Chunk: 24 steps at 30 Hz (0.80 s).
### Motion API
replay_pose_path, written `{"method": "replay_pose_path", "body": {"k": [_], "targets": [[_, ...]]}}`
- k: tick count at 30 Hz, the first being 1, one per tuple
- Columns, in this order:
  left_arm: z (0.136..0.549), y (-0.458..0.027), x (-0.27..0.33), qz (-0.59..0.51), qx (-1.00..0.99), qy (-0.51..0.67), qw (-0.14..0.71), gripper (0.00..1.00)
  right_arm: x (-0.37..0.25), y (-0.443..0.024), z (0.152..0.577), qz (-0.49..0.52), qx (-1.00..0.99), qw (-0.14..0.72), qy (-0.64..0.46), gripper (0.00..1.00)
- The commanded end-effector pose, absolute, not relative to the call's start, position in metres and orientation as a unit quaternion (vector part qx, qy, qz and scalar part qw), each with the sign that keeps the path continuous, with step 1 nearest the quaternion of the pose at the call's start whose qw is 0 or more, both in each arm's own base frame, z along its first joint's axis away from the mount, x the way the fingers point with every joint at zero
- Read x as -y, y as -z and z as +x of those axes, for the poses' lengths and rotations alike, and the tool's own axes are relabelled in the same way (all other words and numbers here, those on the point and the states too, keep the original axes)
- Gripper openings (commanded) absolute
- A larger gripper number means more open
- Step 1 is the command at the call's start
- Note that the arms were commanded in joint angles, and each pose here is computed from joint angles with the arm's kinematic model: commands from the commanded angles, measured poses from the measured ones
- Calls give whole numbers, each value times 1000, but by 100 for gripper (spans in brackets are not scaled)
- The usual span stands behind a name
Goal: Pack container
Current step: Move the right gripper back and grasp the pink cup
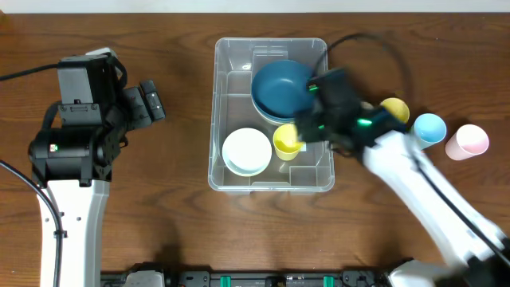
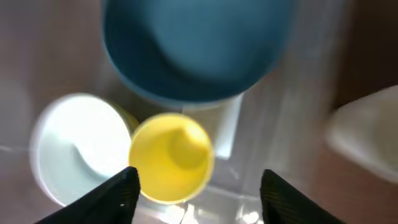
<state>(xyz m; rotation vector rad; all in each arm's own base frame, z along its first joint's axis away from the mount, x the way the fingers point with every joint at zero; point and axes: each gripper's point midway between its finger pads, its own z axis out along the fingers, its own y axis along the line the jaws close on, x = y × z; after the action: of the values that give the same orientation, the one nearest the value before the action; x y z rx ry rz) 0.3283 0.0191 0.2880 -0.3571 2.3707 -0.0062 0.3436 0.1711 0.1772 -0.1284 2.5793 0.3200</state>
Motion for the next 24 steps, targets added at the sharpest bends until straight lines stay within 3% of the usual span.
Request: {"method": "replay_pose_path", "body": {"k": [1, 5, 10, 17, 24], "targets": [[328, -288, -23, -144, -921, -4, 363, 98, -119, -233, 353, 12, -933, 345, -98, 66], [328, -288, -23, -144, -921, -4, 363, 98, -34, -260, 348, 115, -916, 383, -38, 68], [328, -288, -23, -144, -921, -4, 363, 98, 71, -253, 332, 267, -891, 366, 24, 74], [328, -288, -23, -144, -921, -4, 363, 98, 172, -209, 310, 443, -843, 299, 60, 78], [328, -288, -23, -144, -921, -4, 363, 98, 207, -136, 305, 497, -843, 196, 53, 77]]}}
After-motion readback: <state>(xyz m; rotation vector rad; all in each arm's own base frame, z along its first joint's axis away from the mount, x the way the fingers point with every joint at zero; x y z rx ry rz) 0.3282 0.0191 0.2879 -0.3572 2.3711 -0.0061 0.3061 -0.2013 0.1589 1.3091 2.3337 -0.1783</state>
